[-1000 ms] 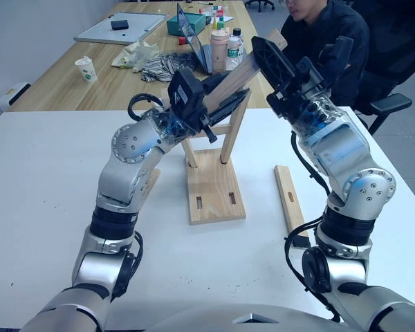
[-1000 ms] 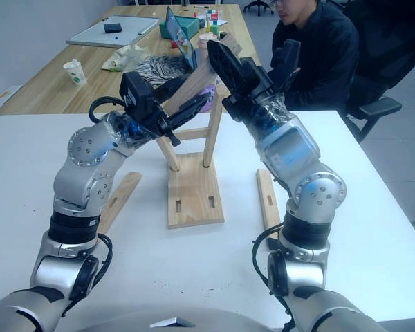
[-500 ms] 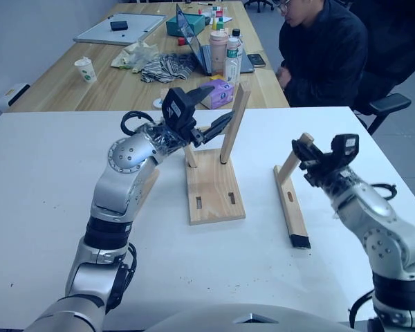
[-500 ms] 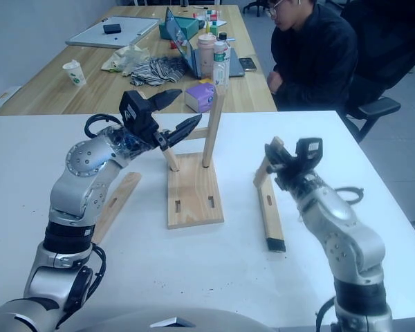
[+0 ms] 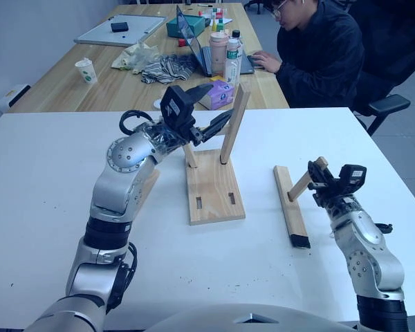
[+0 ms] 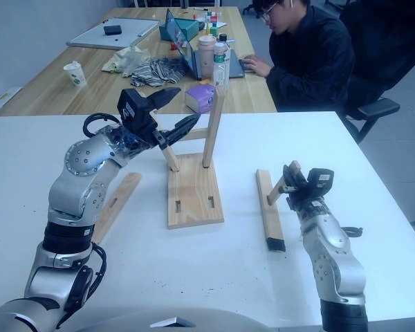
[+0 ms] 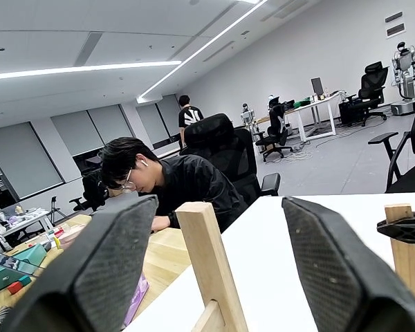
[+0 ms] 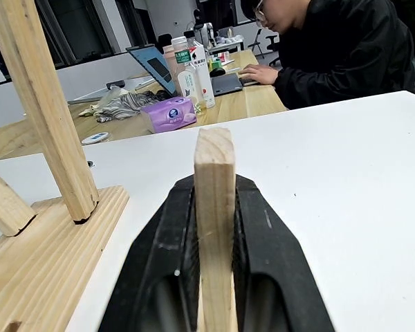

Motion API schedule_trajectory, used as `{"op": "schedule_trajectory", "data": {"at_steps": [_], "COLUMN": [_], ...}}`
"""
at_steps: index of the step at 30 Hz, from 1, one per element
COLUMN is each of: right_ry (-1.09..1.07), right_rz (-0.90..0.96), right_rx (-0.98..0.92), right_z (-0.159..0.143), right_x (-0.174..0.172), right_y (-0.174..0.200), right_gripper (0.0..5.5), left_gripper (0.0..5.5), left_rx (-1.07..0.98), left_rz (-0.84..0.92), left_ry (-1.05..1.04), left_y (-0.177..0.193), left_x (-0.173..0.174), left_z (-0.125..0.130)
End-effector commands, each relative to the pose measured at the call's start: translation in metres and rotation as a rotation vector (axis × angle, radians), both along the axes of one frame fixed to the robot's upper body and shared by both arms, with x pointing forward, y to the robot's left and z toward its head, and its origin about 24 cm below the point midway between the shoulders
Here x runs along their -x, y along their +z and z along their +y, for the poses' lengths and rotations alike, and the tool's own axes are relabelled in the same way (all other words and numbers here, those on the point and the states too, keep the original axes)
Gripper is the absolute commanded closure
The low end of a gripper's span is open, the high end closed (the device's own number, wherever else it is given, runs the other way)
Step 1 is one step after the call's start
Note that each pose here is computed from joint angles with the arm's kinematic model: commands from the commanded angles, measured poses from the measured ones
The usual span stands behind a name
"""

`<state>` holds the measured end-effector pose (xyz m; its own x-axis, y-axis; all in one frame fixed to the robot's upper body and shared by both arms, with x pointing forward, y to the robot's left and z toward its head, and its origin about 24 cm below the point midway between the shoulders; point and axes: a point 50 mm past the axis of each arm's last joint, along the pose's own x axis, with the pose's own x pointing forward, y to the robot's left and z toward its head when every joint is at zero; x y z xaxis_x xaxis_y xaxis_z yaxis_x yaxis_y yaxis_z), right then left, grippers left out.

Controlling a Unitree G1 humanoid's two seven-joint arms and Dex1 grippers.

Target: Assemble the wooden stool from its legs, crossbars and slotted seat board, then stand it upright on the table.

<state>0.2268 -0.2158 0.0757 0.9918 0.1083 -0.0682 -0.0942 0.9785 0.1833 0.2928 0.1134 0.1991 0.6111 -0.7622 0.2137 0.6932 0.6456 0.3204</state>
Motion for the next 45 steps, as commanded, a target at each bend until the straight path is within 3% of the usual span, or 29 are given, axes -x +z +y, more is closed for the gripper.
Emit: {"op": "schedule_trajectory", "data": {"at_steps": [1, 7, 13, 17, 24, 34, 45], "right_ry": [-0.041, -0.106, -0.113, -0.087, -0.128, -0.070, -0.057], "right_rz": [0.183, 0.326, 0.320, 0.248, -0.084, -0.151, -0.066], "right_rx": [-0.002, -0.050, -0.049, 0.006, 0.230, 0.149, 0.110], "right_z": [-0.001, 0.008, 0.016, 0.016, 0.001, 0.016, 0.019], "right_x": [0.016, 0.040, 0.047, 0.043, 0.020, 0.014, 0.021], "right_y": [-0.041, -0.069, -0.066, -0.055, 0.002, 0.021, 0.005], "right_gripper": [5.10, 5.10, 5.10, 5.10, 5.10, 5.10, 5.10], "left_gripper": [2.20, 2.20, 2.20, 2.20, 2.20, 2.20, 2.20], "left_rx": [0.008, -0.001, -0.003, -0.002, 0.010, 0.021, 0.016], "left_rz": [0.001, 0.005, 0.011, 0.012, 0.008, 0.007, 0.022], "left_ry": [-0.001, -0.009, -0.004, 0.003, 0.026, 0.047, 0.046], "left_y": [0.004, 0.004, 0.005, 0.006, 0.004, 0.003, -0.001], "left_x": [-0.001, -0.001, -0.001, -0.001, 0.000, 0.001, 0.001], "left_z": [0.000, 0.000, 0.001, 0.002, 0.003, 0.005, 0.004]}}
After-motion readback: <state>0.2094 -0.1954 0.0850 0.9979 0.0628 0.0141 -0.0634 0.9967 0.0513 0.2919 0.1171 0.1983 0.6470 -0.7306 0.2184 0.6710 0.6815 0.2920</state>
